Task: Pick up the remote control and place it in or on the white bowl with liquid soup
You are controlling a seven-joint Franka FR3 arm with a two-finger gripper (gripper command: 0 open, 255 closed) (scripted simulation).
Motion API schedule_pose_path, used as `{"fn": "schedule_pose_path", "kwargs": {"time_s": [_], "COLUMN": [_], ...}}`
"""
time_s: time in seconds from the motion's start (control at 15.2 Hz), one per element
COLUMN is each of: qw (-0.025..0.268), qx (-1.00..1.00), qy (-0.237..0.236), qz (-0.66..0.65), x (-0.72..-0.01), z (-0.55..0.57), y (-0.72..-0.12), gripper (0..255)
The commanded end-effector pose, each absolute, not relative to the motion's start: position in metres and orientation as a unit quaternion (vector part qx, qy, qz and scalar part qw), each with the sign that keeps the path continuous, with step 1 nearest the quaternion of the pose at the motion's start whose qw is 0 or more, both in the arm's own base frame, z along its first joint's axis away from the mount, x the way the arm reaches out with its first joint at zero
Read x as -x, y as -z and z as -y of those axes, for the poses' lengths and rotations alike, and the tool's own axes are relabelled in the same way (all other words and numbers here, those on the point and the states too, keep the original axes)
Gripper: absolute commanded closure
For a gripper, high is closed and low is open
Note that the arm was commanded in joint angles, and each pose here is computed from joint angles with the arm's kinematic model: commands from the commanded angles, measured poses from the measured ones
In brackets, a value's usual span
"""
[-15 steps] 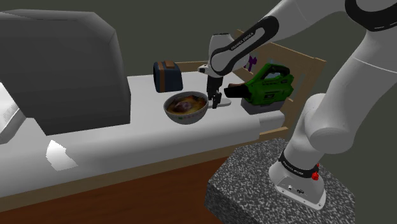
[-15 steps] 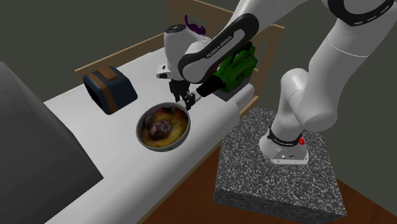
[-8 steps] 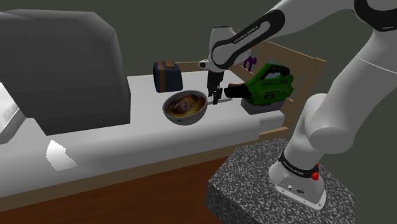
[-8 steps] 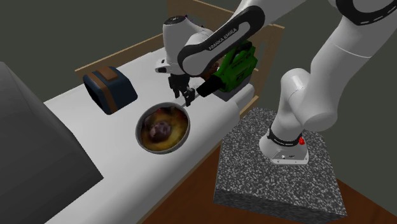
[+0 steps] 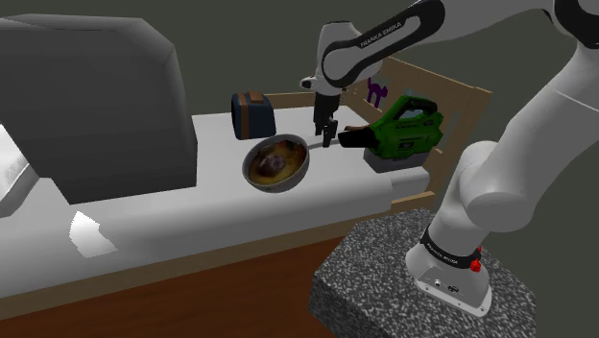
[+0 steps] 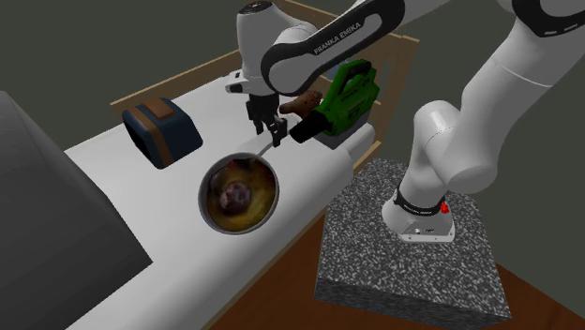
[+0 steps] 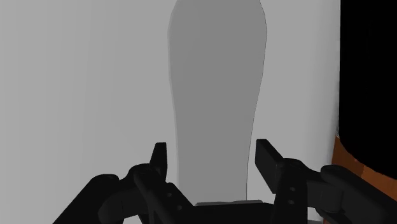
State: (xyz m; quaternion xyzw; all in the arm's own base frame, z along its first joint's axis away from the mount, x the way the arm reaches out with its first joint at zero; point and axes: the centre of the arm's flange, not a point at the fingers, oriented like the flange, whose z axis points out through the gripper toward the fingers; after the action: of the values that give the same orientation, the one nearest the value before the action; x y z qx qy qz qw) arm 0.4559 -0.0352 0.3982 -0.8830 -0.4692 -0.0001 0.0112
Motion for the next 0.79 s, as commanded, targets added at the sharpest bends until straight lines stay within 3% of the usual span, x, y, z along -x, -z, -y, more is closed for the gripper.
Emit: {"fn": "schedule_pose_path", "kwargs": {"time_s": [0.0,0.73], "qw": [0.011,0.011], "qx": [0.883,0.883], "qy": [0.0,0.0], "qz": [0.469,0.469], "x": [-0.456,-0.456], "z": [0.035,0.035], "y": [-0.41,-0.468], "gripper": [255,255]}}
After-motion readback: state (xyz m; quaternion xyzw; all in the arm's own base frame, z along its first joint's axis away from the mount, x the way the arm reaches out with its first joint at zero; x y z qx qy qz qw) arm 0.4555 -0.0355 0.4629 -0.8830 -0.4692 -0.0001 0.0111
